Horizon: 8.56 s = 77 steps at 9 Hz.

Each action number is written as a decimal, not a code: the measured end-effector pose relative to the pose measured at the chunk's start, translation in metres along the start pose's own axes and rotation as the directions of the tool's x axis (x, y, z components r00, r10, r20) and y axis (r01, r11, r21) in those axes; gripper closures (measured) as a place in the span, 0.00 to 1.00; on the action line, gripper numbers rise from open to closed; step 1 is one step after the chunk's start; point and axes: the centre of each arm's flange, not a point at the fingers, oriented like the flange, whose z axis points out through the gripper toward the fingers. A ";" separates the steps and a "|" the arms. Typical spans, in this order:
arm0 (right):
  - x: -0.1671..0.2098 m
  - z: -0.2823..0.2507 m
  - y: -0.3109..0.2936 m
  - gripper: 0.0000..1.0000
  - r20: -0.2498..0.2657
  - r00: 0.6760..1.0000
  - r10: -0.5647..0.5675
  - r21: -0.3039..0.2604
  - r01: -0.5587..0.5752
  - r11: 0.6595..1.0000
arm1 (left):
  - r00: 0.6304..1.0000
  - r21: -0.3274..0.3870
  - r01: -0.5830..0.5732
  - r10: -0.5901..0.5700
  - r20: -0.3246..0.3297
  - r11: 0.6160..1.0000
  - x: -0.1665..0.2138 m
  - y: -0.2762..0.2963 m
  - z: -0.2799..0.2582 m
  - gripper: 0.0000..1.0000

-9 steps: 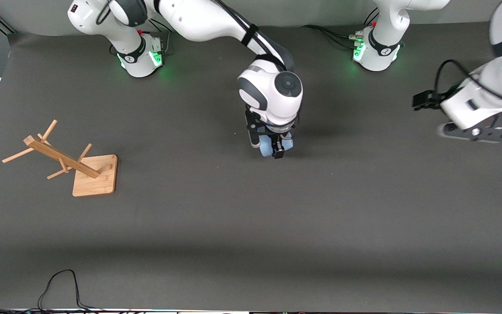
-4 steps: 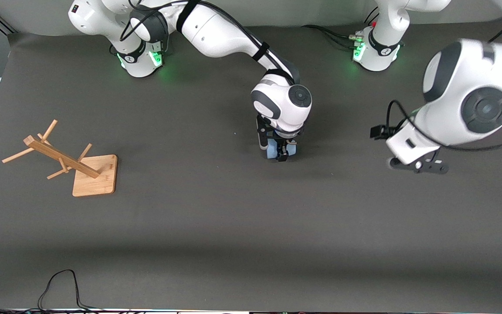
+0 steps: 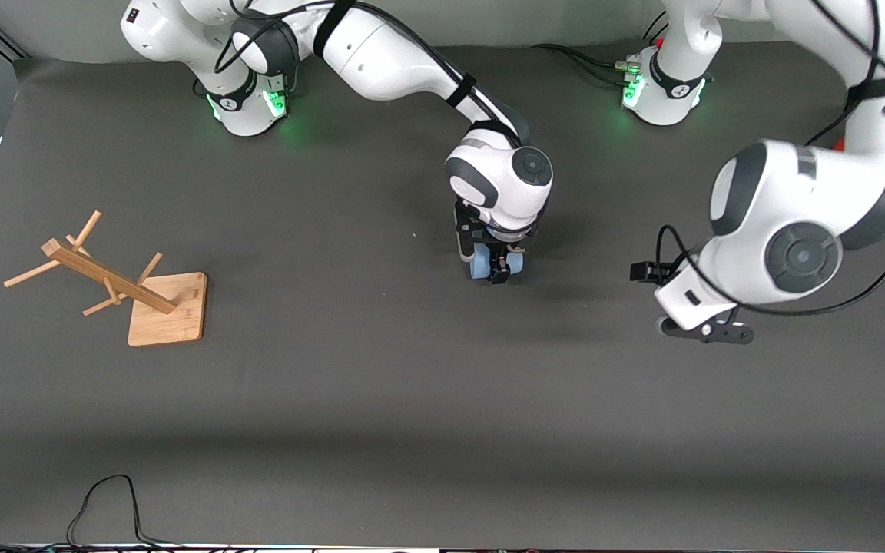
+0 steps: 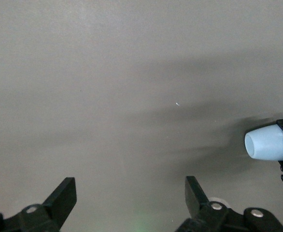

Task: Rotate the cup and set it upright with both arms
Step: 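Lower the cup onto the table and open the right gripper, then withdraw the right gripper while the left gripper reaches the lying cup, then grasp the cup rim with the left gripper and tilt it upright, then set the cup upright on the table with the left gripper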

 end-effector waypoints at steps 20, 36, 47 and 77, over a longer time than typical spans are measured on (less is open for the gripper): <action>0.475 -0.320 -0.121 0.00 0.257 0.747 -0.613 -0.150 0.657 0.738 | 0.990 0.378 -0.073 0.114 -0.086 0.923 -0.030 0.273 0.097 0.00; 0.731 -0.297 -0.090 0.00 0.055 0.073 -0.996 0.164 0.983 0.081 | 0.866 0.769 -0.345 0.499 0.041 0.537 -0.048 0.413 0.241 0.39; 0.728 -0.296 -0.090 0.00 0.056 0.052 -0.997 0.168 0.984 0.061 | 0.848 0.744 -0.393 0.526 0.067 0.540 -0.035 0.389 0.150 0.91; 0.717 -0.297 -0.091 0.00 0.058 0.049 -0.997 0.205 0.977 0.060 | 0.703 -0.065 -0.241 0.128 -0.700 0.968 -0.062 0.200 0.184 0.59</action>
